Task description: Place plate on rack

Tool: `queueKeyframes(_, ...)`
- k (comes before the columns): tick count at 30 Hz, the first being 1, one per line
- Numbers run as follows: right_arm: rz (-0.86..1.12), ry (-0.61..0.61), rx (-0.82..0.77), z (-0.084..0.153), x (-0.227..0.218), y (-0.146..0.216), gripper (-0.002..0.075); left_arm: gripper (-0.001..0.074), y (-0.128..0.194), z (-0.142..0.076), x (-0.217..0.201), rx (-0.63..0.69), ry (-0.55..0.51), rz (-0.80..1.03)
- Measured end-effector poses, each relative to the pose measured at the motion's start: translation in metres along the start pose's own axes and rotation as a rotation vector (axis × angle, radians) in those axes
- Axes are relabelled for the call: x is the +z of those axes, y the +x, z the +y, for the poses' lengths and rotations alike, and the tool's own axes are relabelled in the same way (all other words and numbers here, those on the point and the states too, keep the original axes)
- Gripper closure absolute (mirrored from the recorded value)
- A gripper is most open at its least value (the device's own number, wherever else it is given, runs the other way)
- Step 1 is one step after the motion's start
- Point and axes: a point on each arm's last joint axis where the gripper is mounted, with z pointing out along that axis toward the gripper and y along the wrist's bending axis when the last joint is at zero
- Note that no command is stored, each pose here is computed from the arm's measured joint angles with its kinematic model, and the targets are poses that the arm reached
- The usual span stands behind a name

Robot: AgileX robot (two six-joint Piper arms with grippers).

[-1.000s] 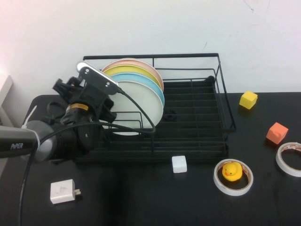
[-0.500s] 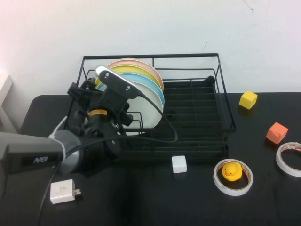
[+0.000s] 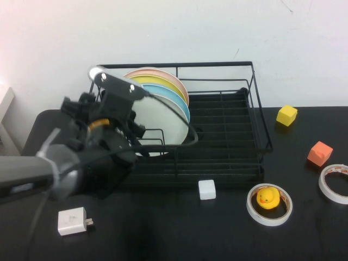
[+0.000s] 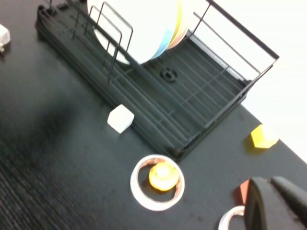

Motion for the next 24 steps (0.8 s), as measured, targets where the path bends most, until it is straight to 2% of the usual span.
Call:
queueKeyframes(7,-0.018,0.012,-0.039,-0.001,0.0,-0.002,0.0728,0.0353,-0.049,0.031,-0.042,-0.085,0.164,-0.082)
queueKeyframes(11,-0.019,0.013,-0.052,0.002,0.007,0.005,0.0728,0.042,-0.077,0.057,-0.078,-0.136,0.274,-0.153)
queueKeyframes(13,-0.015,0.009,-0.053,0.005,0.011,0.012,0.0728,0.0477,-0.089,0.071,-0.096,-0.191,0.304,-0.192)
queueKeyframes(16,-0.016,0.001,-0.048,0.011,0.014,0.025,0.0728,0.0619,-0.103,0.094,-0.124,-0.298,0.349,-0.251)
queueKeyframes(18,-0.01,-0.01,-0.038,0.016,0.016,0.035,0.0728,0.0686,-0.111,0.108,-0.143,-0.375,0.392,-0.29)
queueKeyframes(24,0.006,-0.023,-0.04,0.027,0.015,0.061,0.0728,0.0729,-0.123,0.134,-0.184,-0.592,0.522,-0.358)
